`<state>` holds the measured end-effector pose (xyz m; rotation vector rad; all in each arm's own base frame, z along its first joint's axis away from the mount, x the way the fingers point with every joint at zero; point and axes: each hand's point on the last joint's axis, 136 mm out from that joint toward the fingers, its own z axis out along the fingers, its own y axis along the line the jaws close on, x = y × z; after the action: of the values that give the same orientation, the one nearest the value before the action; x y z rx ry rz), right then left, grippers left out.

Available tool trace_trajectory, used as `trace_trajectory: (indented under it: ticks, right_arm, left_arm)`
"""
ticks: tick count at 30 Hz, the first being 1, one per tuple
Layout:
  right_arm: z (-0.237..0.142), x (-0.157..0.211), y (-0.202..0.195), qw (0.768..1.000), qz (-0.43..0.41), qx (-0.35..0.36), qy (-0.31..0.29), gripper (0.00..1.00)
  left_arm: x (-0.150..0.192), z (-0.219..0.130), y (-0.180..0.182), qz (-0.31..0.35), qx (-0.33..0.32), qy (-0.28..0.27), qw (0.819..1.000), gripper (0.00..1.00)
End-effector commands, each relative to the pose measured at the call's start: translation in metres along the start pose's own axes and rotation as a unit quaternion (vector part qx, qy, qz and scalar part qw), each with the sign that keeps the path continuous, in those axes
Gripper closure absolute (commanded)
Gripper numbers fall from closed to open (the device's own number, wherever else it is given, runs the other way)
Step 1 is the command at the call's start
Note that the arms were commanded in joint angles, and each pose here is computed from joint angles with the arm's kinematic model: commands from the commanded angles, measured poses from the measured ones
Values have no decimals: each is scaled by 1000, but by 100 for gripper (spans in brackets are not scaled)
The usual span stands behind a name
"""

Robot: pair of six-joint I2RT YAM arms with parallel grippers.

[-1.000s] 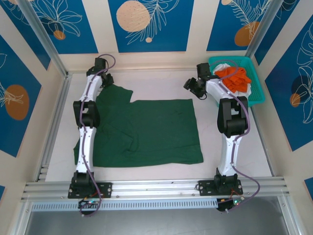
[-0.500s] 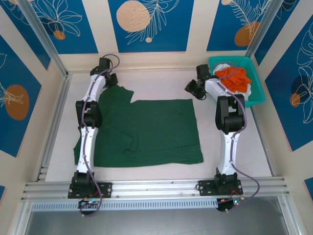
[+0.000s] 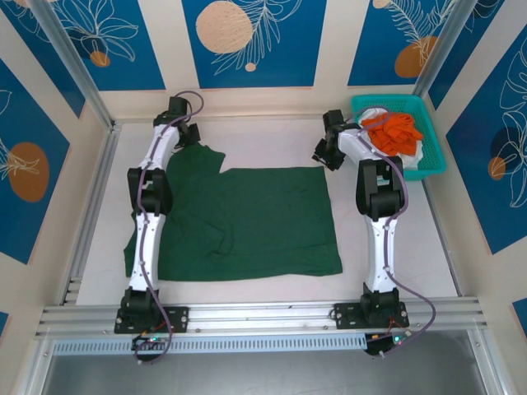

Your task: Fold and stack the t-shirts

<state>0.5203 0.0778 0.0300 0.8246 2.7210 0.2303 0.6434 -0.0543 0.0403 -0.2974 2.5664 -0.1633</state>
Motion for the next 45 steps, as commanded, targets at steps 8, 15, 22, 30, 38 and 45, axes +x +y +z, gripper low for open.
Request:
trace_trajectory:
  ticks: [8,15,22,30,38,45]
  right_arm:
    - [3,10,-1,1000,13,23,8,74]
    - [5,11,-3,999,-4,36,11,96]
    - [-13,8,6,999,-40,28,-11,100]
    - [-39,20,9,997,-64,3,-30,100]
    - [-66,37,12,992,-113,-18,-53,100]
    - [-99,50,10,986,-141,-55,-74,100]
  left_arm:
    - [-23,-32,-11,1,5,-35,999,100]
    - [-24,-38,-17,-11,21,-32,999,100]
    - [-30,-61,-20,-15,23,-38,999,100]
    - [-21,-93,-37,-8,40,-41,998,100]
    - [16,-140,-44,40,81,-14,996,100]
    - [61,-183,-41,63,120,2,991,100]
